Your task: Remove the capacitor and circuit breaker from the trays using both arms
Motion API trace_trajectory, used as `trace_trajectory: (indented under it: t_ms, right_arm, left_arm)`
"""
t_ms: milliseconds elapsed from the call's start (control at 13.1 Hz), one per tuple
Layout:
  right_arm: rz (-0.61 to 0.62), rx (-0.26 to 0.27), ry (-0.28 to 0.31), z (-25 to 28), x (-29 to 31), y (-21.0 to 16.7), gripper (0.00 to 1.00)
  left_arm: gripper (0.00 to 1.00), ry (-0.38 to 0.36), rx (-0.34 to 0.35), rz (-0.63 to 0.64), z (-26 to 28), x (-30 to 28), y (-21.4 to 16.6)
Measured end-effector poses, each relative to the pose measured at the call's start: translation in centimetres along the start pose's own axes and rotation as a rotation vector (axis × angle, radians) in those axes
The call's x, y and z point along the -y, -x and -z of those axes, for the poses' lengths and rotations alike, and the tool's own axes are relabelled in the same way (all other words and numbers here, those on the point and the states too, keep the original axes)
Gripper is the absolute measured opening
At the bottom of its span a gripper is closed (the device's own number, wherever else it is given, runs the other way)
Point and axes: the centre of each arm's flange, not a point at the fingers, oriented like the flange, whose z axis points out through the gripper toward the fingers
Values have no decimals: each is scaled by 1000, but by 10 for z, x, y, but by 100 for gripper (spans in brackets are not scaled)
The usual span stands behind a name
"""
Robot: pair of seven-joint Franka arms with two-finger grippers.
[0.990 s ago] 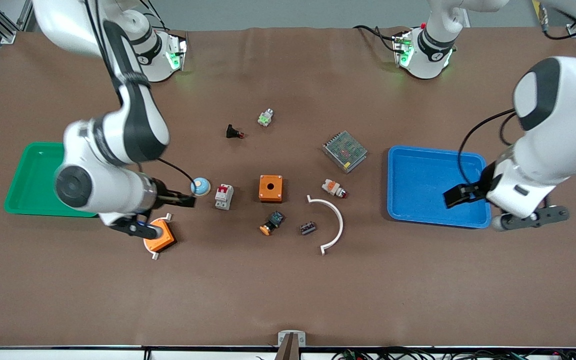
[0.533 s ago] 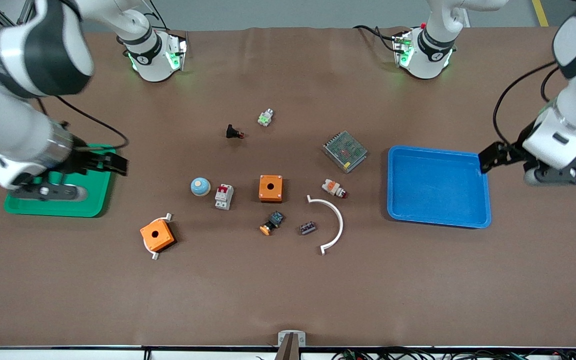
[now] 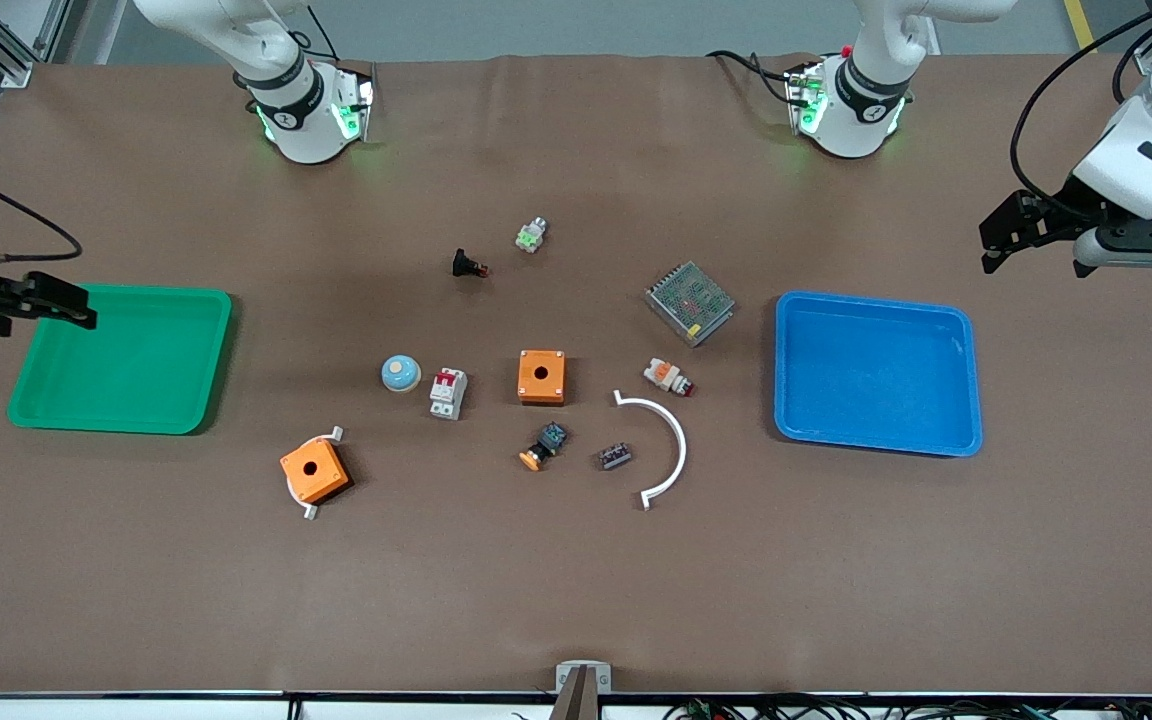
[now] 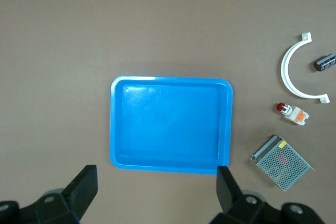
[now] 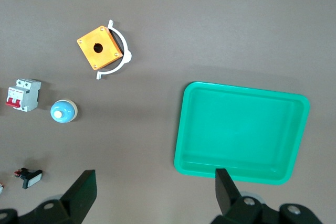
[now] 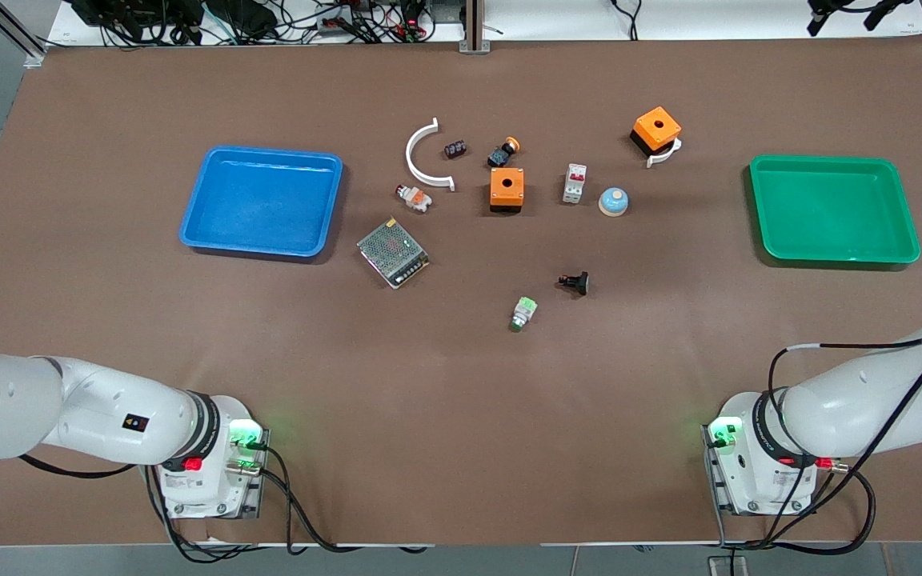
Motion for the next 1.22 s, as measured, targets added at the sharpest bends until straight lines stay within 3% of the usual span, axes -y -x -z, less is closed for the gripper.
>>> trace_trajectory:
  t_ms: [457, 762, 1219]
  right_arm:
    - [11, -22, -22, 26, 3, 31, 100]
    - [2, -17, -30, 24, -4, 34, 100]
    - [-15, -29, -35, 31, -12, 51, 100]
  left_arm:
    - [100, -18, -17, 12, 15, 1, -39]
    - [100, 20, -6, 40, 10, 9, -43]
    - [100, 21, -4, 41, 8, 8, -45]
